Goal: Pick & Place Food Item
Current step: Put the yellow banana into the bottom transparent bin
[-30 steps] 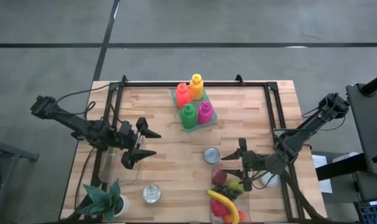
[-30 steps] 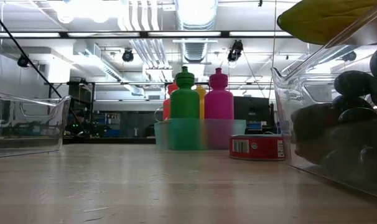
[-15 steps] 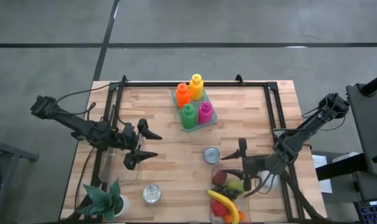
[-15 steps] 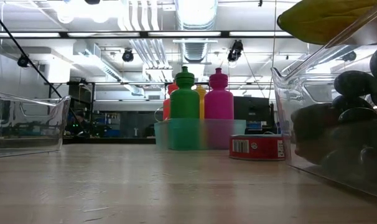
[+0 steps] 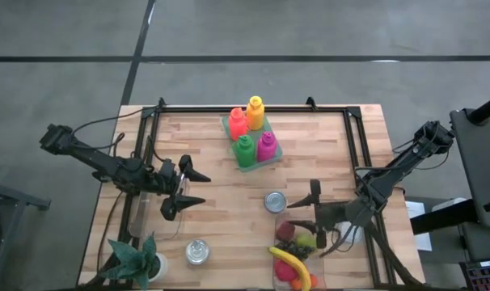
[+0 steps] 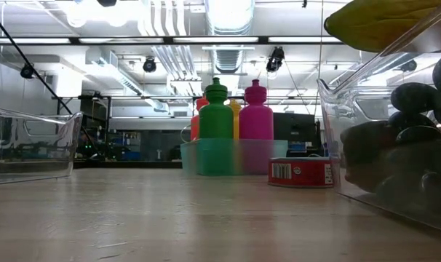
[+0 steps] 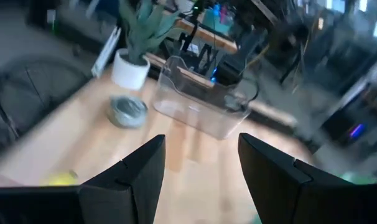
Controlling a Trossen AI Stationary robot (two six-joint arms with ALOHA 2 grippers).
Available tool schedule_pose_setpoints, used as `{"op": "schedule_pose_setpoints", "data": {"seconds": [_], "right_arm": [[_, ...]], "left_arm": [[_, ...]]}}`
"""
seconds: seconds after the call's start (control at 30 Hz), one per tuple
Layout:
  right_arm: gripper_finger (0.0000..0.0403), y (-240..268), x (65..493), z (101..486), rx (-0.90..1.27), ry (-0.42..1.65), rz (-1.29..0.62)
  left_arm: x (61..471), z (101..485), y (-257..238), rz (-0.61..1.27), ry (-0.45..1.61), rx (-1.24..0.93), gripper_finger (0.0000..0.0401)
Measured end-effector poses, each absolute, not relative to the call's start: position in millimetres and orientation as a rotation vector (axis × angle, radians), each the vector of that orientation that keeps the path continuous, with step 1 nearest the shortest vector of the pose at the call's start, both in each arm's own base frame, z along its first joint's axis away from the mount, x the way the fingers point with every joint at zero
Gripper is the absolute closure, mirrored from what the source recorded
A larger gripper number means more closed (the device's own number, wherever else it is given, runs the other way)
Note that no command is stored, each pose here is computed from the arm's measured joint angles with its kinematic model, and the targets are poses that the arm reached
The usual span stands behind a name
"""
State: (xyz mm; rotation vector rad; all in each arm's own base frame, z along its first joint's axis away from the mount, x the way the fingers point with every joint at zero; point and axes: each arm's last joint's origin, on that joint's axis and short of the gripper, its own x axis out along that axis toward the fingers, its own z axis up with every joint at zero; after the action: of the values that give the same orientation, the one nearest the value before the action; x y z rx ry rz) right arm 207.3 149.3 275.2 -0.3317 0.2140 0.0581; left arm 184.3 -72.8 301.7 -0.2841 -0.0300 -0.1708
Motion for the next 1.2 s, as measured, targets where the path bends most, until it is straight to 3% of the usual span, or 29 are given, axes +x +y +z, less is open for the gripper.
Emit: {"op": "schedule_pose_setpoints", "data": {"seconds": [0.23, 0.53, 0.73, 0.87, 1.2], "right_arm": [[0.0203, 147, 208, 276, 0.245, 0.205, -0.058], [0.0203, 147, 208, 276, 0.544, 0.198, -0.084], [0.0203, 152, 212, 291, 0.583, 0.194, -0.015], [0.0203, 159, 218, 319, 0.495, 0.207, 0.010], [0.0203, 184, 240, 374, 0.421, 0.513, 0.014]], "left_arm": [[184, 294, -73, -0.161, 0.045, -0.258, 0.0081], [184, 287, -73, -0.151, 0.116, -0.234, 0.0081], [184, 285, -73, -0.149, 0.132, -0.229, 0.0081], [184, 283, -73, -0.147, 0.145, -0.224, 0.0081], [182, 273, -72, -0.136, 0.221, -0.198, 0.0082]]}}
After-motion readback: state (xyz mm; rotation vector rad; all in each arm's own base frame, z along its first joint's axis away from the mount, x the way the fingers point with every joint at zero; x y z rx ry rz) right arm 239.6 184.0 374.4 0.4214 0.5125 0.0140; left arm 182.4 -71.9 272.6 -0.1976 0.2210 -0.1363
